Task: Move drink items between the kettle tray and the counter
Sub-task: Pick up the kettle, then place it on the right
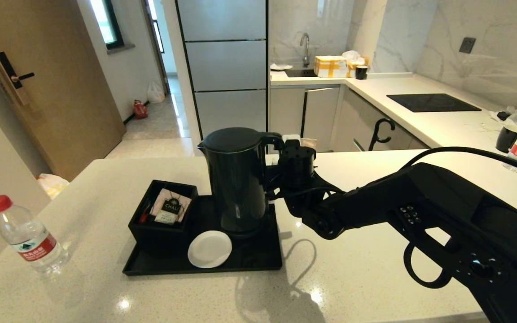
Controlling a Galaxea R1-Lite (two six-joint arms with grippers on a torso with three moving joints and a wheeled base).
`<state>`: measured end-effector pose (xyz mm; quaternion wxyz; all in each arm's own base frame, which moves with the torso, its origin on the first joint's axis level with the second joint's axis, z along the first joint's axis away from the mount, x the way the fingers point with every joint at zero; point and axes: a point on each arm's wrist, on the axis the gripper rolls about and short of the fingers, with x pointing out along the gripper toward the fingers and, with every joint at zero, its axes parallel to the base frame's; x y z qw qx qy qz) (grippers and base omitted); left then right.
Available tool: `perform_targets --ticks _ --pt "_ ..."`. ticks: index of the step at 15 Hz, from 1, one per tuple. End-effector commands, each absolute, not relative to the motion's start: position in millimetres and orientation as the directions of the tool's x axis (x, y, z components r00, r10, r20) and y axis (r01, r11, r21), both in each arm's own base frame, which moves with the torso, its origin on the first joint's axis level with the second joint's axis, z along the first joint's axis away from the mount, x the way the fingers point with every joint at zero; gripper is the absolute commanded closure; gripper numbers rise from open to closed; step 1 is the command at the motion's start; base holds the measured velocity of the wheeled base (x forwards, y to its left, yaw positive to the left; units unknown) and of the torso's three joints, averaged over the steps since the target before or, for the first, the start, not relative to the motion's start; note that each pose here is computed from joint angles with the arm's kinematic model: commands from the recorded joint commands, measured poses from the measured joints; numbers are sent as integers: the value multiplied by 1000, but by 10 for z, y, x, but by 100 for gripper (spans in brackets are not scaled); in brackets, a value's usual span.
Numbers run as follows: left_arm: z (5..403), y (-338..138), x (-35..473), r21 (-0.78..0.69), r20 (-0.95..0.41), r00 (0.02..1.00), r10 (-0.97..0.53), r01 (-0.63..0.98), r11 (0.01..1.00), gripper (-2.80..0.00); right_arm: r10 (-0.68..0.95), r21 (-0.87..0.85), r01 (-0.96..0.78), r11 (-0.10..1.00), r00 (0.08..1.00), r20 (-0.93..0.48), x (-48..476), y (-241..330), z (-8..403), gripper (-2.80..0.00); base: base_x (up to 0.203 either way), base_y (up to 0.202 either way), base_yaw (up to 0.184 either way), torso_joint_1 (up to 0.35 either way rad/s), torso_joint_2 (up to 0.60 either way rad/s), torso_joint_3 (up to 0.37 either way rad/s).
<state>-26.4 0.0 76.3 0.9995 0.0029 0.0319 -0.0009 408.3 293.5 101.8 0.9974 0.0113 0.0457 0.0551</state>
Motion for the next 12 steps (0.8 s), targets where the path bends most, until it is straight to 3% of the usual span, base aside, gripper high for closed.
perform_targets --ticks 1,12 --pt "764 -1 -265 6 -64 998 0 1 1000 0 111 41 -108 993 991 -72 4069 2932 1096 0 0 0 0 0 0 0" --pt "763 0 -264 6 -64 998 -2 2 1000 0 26 102 -19 995 997 -74 4187 2577 1508 0 0 0 0 0 0 0"
